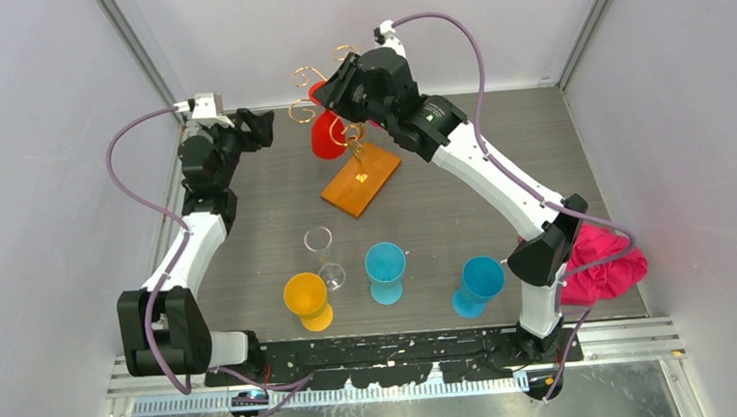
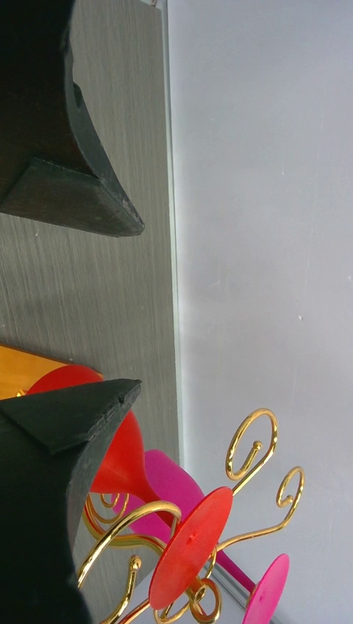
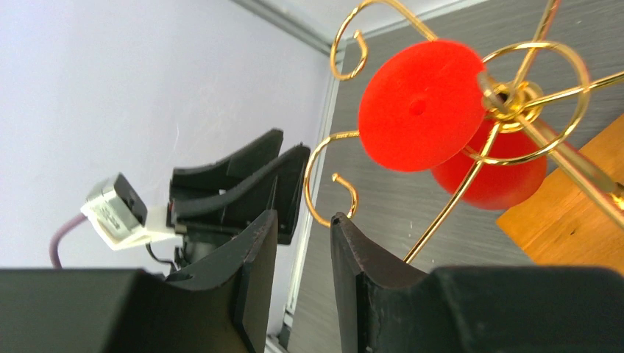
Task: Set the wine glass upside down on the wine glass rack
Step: Adjust the wine glass in the wine rack.
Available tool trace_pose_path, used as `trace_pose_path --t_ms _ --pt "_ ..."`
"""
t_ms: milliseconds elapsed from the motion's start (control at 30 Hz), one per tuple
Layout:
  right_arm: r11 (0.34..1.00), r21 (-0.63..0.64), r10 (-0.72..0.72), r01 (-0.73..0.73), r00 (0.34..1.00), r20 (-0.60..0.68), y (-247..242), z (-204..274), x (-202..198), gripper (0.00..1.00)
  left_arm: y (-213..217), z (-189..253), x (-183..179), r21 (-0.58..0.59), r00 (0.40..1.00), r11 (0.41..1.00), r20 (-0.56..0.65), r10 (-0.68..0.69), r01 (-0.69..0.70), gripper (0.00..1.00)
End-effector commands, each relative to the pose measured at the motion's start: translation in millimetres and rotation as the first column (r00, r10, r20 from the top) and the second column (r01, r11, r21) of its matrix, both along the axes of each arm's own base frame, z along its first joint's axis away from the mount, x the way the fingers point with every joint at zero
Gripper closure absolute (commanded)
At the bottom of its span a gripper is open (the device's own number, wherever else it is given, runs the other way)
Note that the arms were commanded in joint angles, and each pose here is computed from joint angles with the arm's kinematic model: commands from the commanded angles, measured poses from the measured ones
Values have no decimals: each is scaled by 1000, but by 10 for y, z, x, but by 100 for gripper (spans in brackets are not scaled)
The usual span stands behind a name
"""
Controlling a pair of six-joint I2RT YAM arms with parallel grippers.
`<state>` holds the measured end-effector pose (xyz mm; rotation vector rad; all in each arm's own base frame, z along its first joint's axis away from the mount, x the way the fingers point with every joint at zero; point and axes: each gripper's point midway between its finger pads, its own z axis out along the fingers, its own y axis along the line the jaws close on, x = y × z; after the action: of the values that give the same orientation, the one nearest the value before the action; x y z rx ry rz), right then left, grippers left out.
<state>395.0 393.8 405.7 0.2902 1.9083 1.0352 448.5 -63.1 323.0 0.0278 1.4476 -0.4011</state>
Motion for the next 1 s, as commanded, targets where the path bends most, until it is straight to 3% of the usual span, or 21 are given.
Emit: trace_pose_path --t_ms 0,233,500,967 --pt "989 44 -141 140 990 14 -77 195 123 62 -17 262 -63 -34 996 999 90 9 -6 29" --pt "970 19 -243 243 970 24 145 190 138 56 -35 329 -105 -89 995 996 98 34 -25 29" --pt "904 -25 -427 427 904 25 -35 43 181 55 -94 351 -140 -124 995 992 94 30 -18 30" --pt "875 -36 -482 483 875 43 -227 85 101 55 -167 366 -161 -116 995 993 100 22 -10 30"
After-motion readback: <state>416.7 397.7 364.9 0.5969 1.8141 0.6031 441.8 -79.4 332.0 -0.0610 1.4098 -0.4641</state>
